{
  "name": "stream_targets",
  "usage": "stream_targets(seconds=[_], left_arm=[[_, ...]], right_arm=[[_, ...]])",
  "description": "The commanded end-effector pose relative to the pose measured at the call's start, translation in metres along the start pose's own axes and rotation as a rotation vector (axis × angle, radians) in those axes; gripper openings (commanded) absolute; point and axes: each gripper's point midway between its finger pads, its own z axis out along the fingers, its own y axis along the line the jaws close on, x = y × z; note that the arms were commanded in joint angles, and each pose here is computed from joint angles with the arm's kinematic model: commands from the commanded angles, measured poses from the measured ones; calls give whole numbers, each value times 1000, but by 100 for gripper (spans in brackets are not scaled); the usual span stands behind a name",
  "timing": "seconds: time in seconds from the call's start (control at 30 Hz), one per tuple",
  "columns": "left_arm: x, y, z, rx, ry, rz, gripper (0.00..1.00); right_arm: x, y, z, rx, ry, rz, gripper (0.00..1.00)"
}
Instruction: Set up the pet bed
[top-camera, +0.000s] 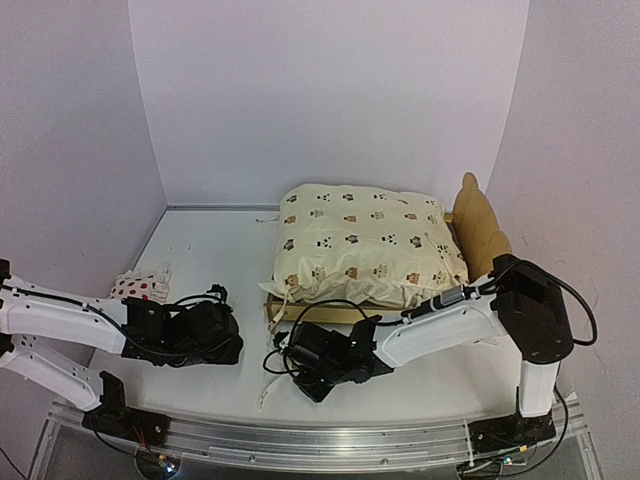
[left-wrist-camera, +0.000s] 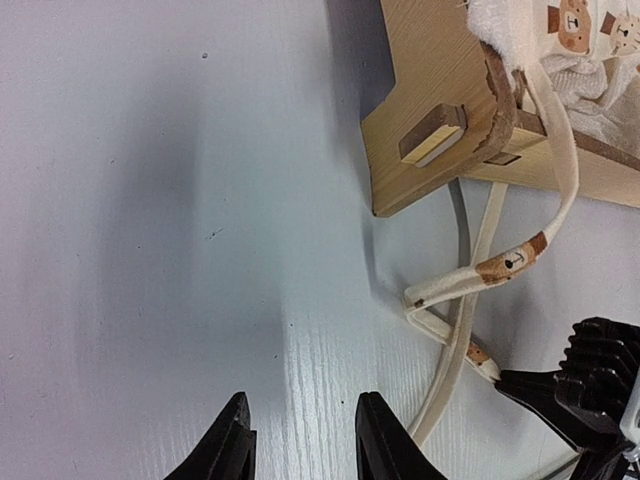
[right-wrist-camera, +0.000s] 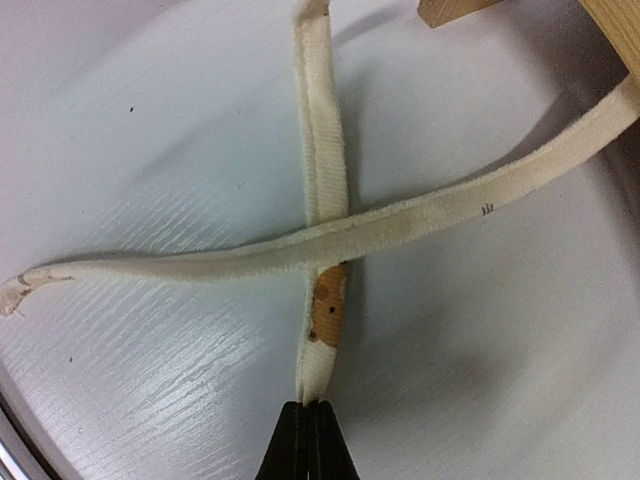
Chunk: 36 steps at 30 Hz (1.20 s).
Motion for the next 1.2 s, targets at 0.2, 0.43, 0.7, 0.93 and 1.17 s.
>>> stream_targets(seconds=[0.2, 0.43, 0.7, 0.93, 1.17], left_arm=[[-24, -31, -8, 94, -71, 16, 39], [-29, -43, -2, 102, -90, 42, 39], [-30, -52, 11, 105, -96, 57, 39], [-34, -46, 26, 115, -86, 33, 37], [-39, -49, 39, 194, -71, 28, 32]], right_arm=[[30, -33, -34, 123, 75, -53, 0], [16, -43, -63, 148, 44, -65, 0], [-24, -58, -101, 237, -57, -125, 0], [-50, -73, -109, 278, -87, -117, 0], [-59, -78, -88, 230, -99, -36, 0]])
